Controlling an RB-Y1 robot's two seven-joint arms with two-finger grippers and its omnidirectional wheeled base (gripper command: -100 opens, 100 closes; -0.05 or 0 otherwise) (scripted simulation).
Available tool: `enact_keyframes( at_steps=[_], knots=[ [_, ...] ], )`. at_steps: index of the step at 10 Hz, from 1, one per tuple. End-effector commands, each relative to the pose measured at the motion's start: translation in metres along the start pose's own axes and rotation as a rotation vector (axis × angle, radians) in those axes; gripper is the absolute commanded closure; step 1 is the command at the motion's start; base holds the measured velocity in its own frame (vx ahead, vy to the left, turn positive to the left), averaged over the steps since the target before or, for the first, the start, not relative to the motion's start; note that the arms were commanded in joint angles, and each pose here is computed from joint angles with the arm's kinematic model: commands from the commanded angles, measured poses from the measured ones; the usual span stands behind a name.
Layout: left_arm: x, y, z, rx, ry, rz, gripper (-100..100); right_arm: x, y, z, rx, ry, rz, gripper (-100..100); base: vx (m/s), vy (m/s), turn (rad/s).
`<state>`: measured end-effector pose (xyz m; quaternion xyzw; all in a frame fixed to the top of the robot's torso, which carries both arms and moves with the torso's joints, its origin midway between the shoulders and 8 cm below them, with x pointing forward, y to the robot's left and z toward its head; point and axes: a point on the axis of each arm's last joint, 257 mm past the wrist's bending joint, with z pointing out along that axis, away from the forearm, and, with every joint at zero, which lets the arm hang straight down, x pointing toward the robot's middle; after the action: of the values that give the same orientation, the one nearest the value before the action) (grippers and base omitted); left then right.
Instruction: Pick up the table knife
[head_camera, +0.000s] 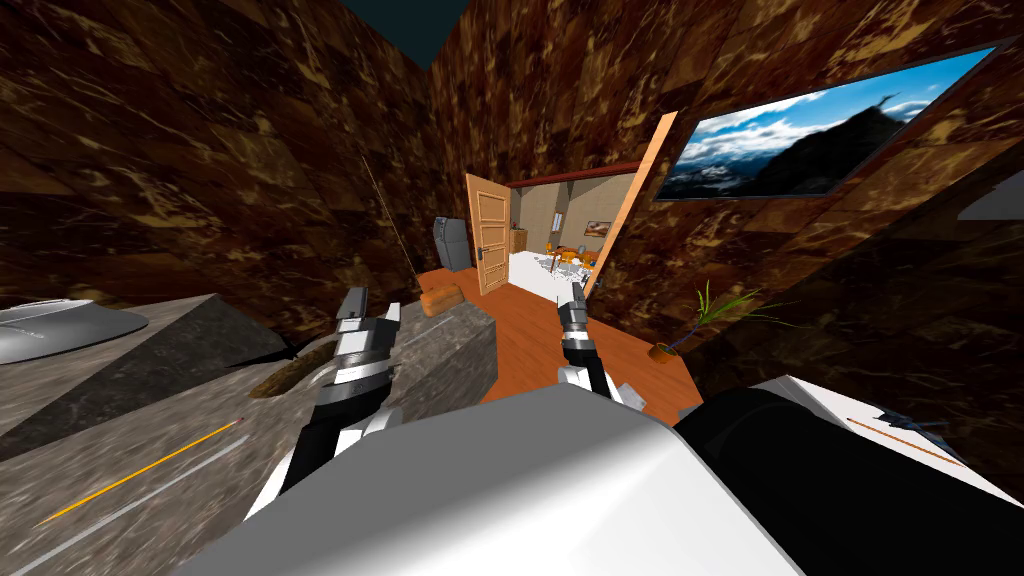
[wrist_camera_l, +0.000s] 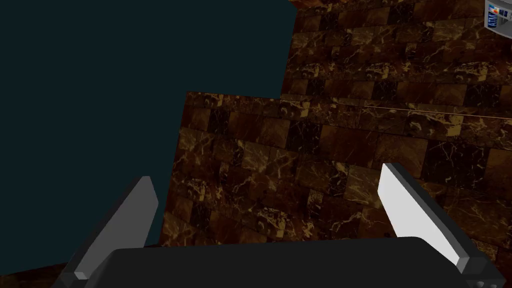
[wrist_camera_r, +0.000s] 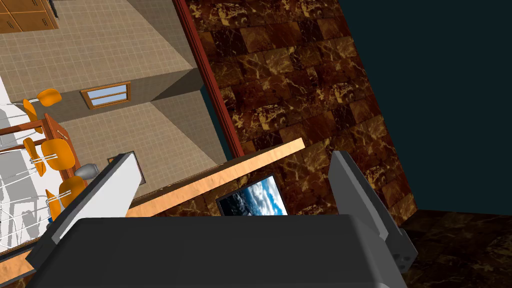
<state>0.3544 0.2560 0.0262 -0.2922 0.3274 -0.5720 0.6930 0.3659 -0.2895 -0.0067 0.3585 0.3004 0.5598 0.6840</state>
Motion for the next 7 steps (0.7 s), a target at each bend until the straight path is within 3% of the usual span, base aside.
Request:
enact_keyframes(
  at_steps=[1,7],
  knots=[
    [0.002,0.009,0.002,-0.029,0.033,0.002,-100,0.000,0.000,0.000,0.000,0.000,0.000,0,0.006,-0.017,-0.025],
    [0.000,0.054,0.009,-0.170,0.126,-0.013,-100,0.000,0.000,0.000,0.000,0.000,0.000,0,0.008,-0.031,-0.027]
  ],
)
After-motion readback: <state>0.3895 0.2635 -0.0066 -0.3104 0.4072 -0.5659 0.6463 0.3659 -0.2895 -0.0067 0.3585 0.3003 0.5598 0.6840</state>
